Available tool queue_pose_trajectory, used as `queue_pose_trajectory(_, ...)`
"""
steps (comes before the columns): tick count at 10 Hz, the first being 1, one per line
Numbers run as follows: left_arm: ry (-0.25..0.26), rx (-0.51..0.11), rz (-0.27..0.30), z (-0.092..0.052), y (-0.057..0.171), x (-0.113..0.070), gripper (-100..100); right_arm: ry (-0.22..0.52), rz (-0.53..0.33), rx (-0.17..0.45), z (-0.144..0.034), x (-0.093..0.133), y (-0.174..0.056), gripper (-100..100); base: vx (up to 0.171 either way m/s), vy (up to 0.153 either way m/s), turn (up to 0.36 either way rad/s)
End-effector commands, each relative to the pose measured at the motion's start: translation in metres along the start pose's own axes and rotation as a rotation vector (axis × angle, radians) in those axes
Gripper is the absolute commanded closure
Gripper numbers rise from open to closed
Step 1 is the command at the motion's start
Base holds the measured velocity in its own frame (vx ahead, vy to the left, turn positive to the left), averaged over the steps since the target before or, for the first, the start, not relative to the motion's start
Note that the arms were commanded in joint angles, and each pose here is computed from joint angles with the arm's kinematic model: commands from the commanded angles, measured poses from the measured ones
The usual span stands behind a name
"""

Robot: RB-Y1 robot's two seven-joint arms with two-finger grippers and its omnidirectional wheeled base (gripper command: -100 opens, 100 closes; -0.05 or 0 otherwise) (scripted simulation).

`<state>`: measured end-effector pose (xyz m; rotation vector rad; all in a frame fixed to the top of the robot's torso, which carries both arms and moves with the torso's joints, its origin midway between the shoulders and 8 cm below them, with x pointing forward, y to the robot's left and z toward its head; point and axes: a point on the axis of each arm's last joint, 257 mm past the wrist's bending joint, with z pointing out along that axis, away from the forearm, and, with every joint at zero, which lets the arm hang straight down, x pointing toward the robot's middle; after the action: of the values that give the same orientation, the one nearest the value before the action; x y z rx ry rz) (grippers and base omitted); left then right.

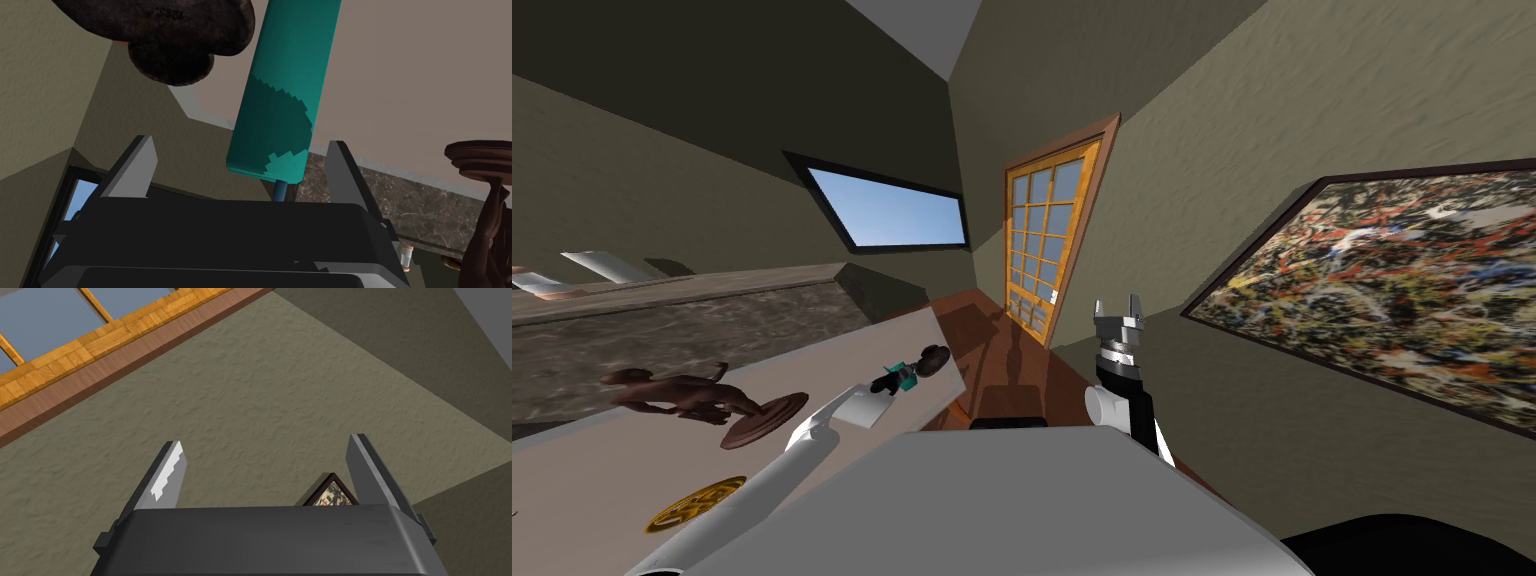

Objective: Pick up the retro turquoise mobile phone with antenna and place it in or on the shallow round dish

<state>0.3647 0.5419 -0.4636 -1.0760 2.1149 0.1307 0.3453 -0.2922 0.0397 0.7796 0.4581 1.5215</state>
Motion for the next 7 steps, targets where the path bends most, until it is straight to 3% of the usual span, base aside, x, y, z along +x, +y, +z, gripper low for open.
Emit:
queue_pose_trajectory(1, -0.001, -0.021, 0.011, 0.003, 0.009, -0.002, -100, 0.0, 0.0, 0.0, 0.0, 0.0, 0.0, 0, 0.019, -0.011, -0.005)
queue_pose_trajectory(2, -0.01, -0.061, 0.038, 0.006, 0.023, -0.013, -100, 0.0, 0.0, 0.0, 0.0, 0.0, 0.0, 0, 0.026, -0.014, -0.033)
queue_pose_trajectory(3, -0.006, -0.04, 0.024, 0.006, 0.015, -0.009, -100, 0.0, 0.0, 0.0, 0.0, 0.0, 0.0, 0, 0.015, -0.005, -0.008)
queue_pose_trajectory(4, -0.007, -0.044, 0.027, 0.006, 0.016, -0.01, 0, 0.0, 0.0, 0.0, 0.0, 0.0, 0.0, 0, 0.0, 0.0, 0.0)
queue_pose_trajectory(5, -0.008, -0.046, 0.024, 0.009, 0.02, -0.007, -100, 0.0, 0.0, 0.0, 0.0, 0.0, 0.0, 0, 0.023, 0.012, -0.018)
queue_pose_trajectory(7, -0.008, -0.048, 0.022, 0.012, 0.025, -0.002, -100, 0.0, 0.0, 0.0, 0.0, 0.0, 0.0, 0, 0.041, 0.032, -0.025)
